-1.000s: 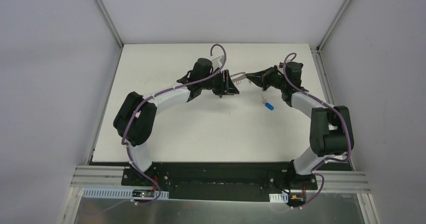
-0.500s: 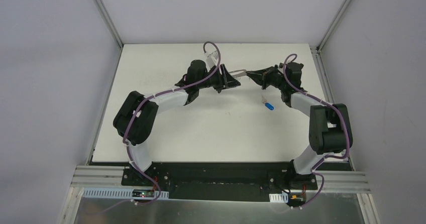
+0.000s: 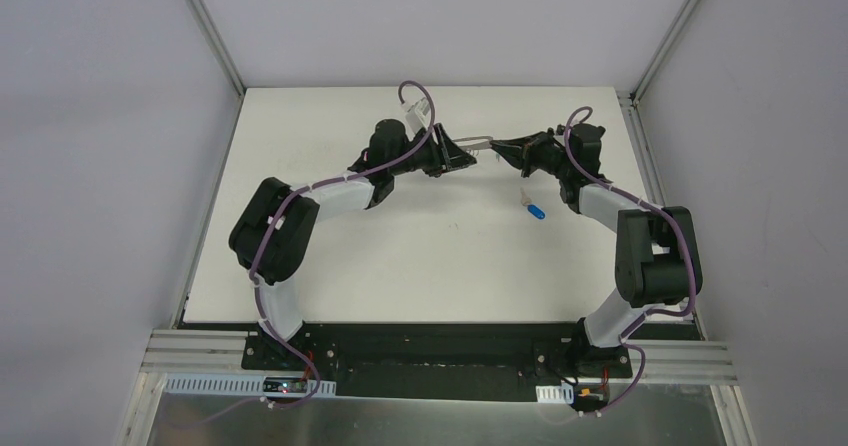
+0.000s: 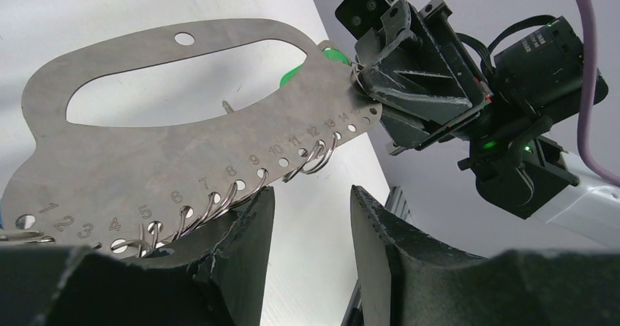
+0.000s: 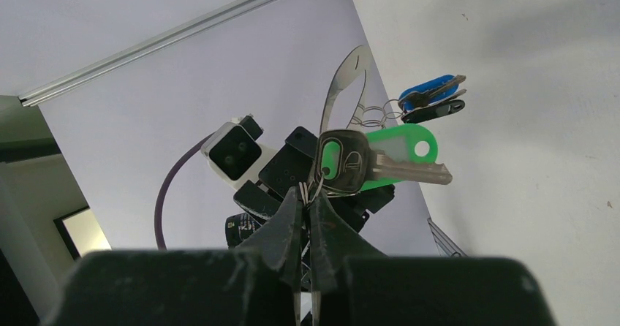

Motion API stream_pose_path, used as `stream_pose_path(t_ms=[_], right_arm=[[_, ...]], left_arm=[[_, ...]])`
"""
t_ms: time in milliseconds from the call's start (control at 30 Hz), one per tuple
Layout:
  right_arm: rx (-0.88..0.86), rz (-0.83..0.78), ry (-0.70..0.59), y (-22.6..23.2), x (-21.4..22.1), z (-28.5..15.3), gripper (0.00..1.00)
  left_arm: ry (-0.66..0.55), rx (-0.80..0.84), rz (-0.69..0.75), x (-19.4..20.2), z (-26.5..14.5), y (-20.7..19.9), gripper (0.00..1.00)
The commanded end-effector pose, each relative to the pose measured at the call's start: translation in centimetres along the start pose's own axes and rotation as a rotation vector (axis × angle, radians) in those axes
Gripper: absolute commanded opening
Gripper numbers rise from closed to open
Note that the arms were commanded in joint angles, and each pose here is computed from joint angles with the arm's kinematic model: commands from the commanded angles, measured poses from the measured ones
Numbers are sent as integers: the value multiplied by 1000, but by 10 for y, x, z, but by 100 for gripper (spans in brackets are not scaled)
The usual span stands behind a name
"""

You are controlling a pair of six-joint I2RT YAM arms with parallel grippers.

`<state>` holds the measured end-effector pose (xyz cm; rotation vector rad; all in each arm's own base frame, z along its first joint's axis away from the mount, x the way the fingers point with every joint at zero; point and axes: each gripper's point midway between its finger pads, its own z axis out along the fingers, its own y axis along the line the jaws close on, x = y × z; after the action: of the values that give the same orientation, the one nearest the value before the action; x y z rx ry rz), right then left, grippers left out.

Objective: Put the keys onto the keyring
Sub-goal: Adjust the keyring.

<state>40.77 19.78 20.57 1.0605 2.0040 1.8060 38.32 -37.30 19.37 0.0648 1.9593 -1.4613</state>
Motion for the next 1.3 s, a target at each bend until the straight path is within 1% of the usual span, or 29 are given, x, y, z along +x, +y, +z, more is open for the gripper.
stream_pose_path(t_ms=[0, 233, 433, 500, 700, 1033, 1267], right_arm=[[-59, -41, 48, 20, 11, -6, 0], [-49, -41, 38, 14, 9, -5, 0], [-45, -44, 37, 11, 11, -5, 0], [-43, -47, 35, 11, 10, -5, 0], [-35, -51, 28, 7, 8, -4, 0], [-27, -56, 27, 4, 8, -3, 0], [-23, -61, 25, 4, 8, -3, 0]], left_arm=[[-77, 55, 20, -21, 2, -9, 44], [-104, 119, 5, -30, 5, -23, 43], [-125, 127, -19, -35, 8, -22, 39], [-128, 140, -25, -36, 10, -25, 37], [-131, 152, -27, -37, 8, -28, 23], [-145, 85, -10, -47, -7, -12, 22], [-126, 80, -8, -49, -2, -10, 13]])
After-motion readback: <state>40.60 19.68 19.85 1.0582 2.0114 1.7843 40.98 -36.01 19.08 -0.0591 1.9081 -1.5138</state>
